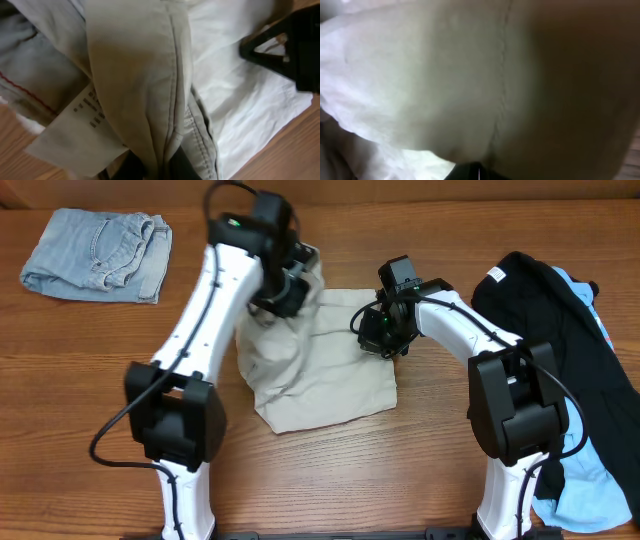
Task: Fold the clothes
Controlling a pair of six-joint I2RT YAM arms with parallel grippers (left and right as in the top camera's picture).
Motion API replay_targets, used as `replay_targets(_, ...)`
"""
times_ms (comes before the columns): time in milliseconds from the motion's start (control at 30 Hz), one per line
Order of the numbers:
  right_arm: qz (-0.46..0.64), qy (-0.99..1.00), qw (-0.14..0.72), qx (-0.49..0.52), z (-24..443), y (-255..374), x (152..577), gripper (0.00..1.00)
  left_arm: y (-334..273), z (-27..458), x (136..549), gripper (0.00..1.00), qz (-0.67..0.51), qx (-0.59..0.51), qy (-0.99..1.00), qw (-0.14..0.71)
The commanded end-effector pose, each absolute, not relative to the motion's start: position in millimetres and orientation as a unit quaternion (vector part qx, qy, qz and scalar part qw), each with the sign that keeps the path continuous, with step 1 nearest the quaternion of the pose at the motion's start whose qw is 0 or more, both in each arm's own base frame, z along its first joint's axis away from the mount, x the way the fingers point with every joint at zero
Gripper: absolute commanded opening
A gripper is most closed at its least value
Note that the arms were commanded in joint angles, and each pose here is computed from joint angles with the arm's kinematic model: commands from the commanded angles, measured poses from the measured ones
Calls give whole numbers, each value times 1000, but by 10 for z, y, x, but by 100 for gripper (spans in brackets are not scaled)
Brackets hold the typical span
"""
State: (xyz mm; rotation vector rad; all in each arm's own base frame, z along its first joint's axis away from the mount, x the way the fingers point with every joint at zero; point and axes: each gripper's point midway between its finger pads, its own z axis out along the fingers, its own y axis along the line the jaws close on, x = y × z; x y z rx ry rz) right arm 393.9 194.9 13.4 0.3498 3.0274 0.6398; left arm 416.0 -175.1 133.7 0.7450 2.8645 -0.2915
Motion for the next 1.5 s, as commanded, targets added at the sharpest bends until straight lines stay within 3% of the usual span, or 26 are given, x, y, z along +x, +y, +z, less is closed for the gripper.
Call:
replay_targets(0, 233, 965, 27, 116, 297, 1956, 4045, 4, -2016, 1200, 4024, 5, -111, 242, 961, 71)
replay_targets(233, 273, 947, 119, 123, 1150, 1723, 4378, 4, -2429, 1140, 3971, 12, -124, 255, 955, 93)
replay_targets(367, 286, 930, 183, 143, 1736, 1380, 4436, 4, -2599, 1201, 3999, 41, -151, 235, 954, 106)
replay_targets(467, 287, 919, 218, 162, 2065, 1113, 4397, 10, -2818, 1361, 3977, 65, -213, 245, 939, 111)
replay_targets(533, 286, 915, 226, 170, 2170, 1004, 4353, 12, -2901, 1484, 3980, 72, -238, 248, 932, 116)
replay_targets(667, 280, 920, 219, 163, 2170, 967, 4271, 17, -2900, 1866, 4101, 75, -253, 233, 928, 146)
replay_targets(767, 273, 928, 199, 156, 2088, 1023, 4190, 25, -2749, 2232, 4260, 85, -252, 216, 926, 182)
replay_targets(867, 267, 939, 179, 122, 1989, 1179, 4101, 37, -2439, 2556, 4436, 97, -235, 187, 928, 219)
replay_targets(967, 254, 951, 155, 84, 1847, 1397, 3992, 58, -2078, 2685, 4564, 100, -207, 154, 936, 238)
replay_targets(1033, 223, 963, 135, 69, 1682, 1522, 3894, 67, -1831, 2659, 4619, 100, -190, 132, 944, 235)
replay_targets(1100, 196, 972, 116, 54, 1534, 1628, 3810, 70, -1663, 2618, 4645, 100, -179, 120, 949, 230)
replay_targets(1267, 132, 989, 66, 27, 1171, 1838, 3577, 69, -1338, 2573, 4699, 100, -161, 95, 956, 225)
replay_targets(1367, 103, 993, 49, 31, 1072, 1814, 3493, 62, -1289, 2574, 4714, 100, -159, 93, 956, 227)
replay_targets(1467, 93, 995, 32, 32, 1054, 1779, 3405, 34, -1246, 2563, 4725, 100, -147, 89, 958, 228)
